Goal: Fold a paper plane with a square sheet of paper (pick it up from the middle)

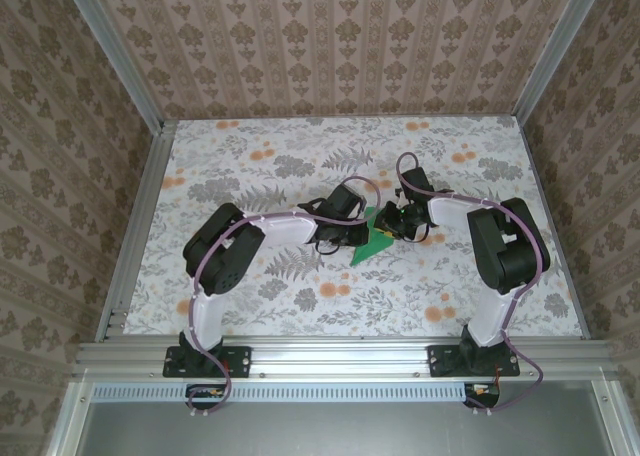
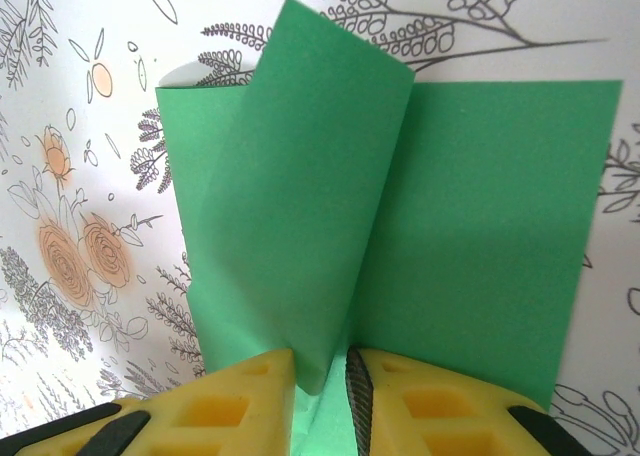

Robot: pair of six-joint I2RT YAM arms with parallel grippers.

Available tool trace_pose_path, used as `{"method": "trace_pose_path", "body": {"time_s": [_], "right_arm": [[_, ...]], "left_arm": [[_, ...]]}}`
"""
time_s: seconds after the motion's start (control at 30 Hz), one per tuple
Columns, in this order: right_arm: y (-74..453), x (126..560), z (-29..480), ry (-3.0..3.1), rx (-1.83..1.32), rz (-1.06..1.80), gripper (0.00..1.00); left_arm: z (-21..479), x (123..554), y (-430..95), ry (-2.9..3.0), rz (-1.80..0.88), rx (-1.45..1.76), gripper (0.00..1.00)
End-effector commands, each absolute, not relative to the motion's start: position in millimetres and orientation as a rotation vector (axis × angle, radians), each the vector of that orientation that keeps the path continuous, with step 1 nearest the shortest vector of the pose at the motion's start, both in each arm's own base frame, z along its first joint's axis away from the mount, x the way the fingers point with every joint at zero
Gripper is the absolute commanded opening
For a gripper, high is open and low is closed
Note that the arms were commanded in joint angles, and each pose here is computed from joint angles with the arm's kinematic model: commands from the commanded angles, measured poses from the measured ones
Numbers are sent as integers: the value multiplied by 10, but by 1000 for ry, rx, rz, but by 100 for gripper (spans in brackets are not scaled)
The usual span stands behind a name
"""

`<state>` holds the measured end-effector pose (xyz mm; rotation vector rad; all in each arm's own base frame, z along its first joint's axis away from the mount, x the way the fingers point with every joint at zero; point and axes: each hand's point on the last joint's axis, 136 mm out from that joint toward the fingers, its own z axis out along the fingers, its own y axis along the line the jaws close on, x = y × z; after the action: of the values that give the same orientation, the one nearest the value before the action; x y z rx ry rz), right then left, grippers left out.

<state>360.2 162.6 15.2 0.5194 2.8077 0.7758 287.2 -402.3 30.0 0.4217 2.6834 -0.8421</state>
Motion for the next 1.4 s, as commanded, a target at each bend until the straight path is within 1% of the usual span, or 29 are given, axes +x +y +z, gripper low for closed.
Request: {"method": "trace_pose_path", "body": {"time_s": [0.0,0.3,0.63,0.77,0.97,1.07,1.17,1.37], "right_arm": [[1438,3348,-157,2938,598,596,25],[1398,3318,-210,2958,610,555,20],[1440,3360,-165,2941,597,593,22],[1517,3457,-13,2896,565,668,24],[1627,3655,415,2768,489,834,25],[1655,3684,610,2714,446,886,25],[1716,3640,691,2692,415,949,22],[1850,3520,587,2720,404,1028,9]], "left_arm": [[283,2943,-3994,2685,-799,434,11],[245,2960,-3956,2693,-768,423,10],[172,2940,-3934,2721,-757,421,8],[140,2923,-3913,2735,-743,420,7],[99,2908,-3874,2752,-717,420,5],[84,2904,-3868,2756,-712,422,3],[77,2898,-3882,2757,-722,427,2],[67,2891,-3884,2760,-725,430,0]]}}
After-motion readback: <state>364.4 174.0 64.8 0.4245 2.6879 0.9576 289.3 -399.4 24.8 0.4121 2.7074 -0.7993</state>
